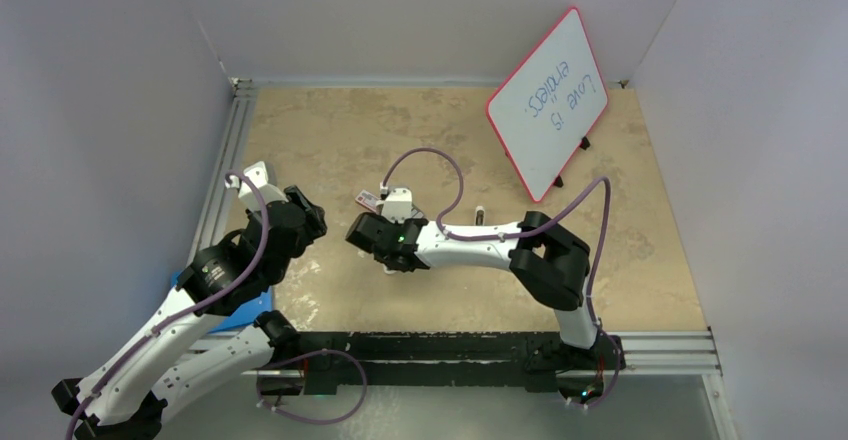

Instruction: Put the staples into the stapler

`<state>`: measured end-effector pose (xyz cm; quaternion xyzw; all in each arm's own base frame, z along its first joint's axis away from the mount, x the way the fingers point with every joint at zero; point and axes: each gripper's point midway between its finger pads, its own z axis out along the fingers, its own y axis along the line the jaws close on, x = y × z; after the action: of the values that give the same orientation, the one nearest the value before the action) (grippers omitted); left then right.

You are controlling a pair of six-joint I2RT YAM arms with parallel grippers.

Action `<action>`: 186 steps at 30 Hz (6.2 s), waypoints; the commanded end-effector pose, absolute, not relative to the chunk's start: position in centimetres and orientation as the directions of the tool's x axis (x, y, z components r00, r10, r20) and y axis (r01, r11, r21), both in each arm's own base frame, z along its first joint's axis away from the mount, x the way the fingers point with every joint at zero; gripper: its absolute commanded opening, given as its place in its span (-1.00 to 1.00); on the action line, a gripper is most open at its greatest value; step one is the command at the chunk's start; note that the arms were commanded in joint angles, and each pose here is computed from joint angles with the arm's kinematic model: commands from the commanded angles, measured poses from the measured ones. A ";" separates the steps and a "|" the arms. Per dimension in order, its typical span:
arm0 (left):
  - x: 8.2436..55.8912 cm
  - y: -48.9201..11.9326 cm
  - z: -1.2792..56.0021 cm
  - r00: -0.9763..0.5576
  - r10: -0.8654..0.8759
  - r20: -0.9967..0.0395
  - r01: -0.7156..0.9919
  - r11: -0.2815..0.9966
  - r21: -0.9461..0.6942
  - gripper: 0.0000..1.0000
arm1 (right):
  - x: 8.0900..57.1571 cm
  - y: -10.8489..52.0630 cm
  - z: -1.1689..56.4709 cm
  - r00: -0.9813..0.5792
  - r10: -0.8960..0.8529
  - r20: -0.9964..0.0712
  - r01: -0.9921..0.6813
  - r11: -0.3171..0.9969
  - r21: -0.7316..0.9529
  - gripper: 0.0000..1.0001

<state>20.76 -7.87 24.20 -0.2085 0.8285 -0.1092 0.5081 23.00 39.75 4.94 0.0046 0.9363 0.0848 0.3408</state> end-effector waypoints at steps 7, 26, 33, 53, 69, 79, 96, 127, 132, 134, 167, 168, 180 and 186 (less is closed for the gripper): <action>21.2 -8.2 25.3 -0.368 -0.481 -0.796 -0.225 0.877 -0.425 -0.05 | 22.8 38.7 5.0 -0.764 0.061 -0.643 -0.048 0.988 0.150 -0.71; 21.5 -8.4 25.2 -0.373 -0.474 -0.798 -0.219 0.880 -0.421 -0.05 | 23.3 40.7 9.5 -0.735 0.116 -0.668 -0.091 0.959 0.267 -0.36; 21.4 -8.6 25.2 -0.376 -0.473 -0.797 -0.215 0.881 -0.422 -0.04 | 24.2 41.2 9.6 -0.720 0.127 -0.682 -0.091 0.958 0.274 -0.42; 21.4 -8.6 25.1 -0.377 -0.473 -0.796 -0.215 0.881 -0.422 -0.04 | 24.6 41.6 7.2 -0.740 0.096 -0.666 -0.101 0.963 0.252 -0.64; 21.4 -8.6 24.8 -0.382 -0.474 -0.793 -0.215 0.880 -0.423 -0.04 | 23.9 40.9 6.0 -0.759 0.099 -0.643 -0.085 0.965 0.249 -0.51; 21.3 -8.7 24.8 -0.384 -0.475 -0.792 -0.213 0.880 -0.424 -0.04 | 23.4 40.4 5.7 -0.769 0.100 -0.632 -0.080 0.965 0.250 -0.52; 21.6 -9.2 24.9 -0.390 -0.473 -0.790 -0.195 0.881 -0.431 -0.04 | 24.4 40.2 10.6 -0.714 0.156 -0.683 -0.084 0.949 0.305 -0.58; 23.8 -11.6 25.4 -0.384 -0.448 -0.807 -0.148 0.893 -0.426 0.00 | 36.4 37.3 8.5 -0.665 -0.104 -0.740 -0.249 0.964 0.089 -0.38; 23.9 -11.5 25.2 -0.384 -0.444 -0.810 -0.155 0.895 -0.417 0.01 | 36.8 37.2 7.5 -0.666 -0.137 -0.733 -0.253 0.966 0.049 -0.40; 23.9 -11.5 25.1 -0.386 -0.442 -0.810 -0.156 0.896 -0.415 0.01 | 36.7 37.3 7.2 -0.668 -0.146 -0.729 -0.263 0.964 0.048 -0.40; 23.8 -11.3 24.7 -0.388 -0.442 -0.809 -0.162 0.897 -0.412 0.01 | 36.5 37.5 4.0 -0.706 -0.211 -0.676 -0.289 0.957 0.003 -0.47; 23.8 -11.4 24.7 -0.389 -0.442 -0.808 -0.162 0.896 -0.413 0.01 | 36.5 37.6 4.0 -0.706 -0.211 -0.676 -0.289 0.957 0.003 -0.52; 23.8 -11.4 24.7 -0.391 -0.444 -0.806 -0.161 0.896 -0.415 0.01 | 36.9 37.2 7.5 -0.666 -0.152 -0.731 -0.257 0.966 0.032 -0.68; 23.8 -11.6 24.5 -0.397 -0.443 -0.804 -0.159 0.896 -0.415 0.01 | 35.2 36.0 8.9 -0.668 -0.136 -0.732 -0.273 0.959 0.070 -0.68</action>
<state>23.44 -11.64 23.86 -0.1811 0.8330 -0.1338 0.5054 35.56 36.44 4.50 -0.1307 0.9216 0.0549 0.3613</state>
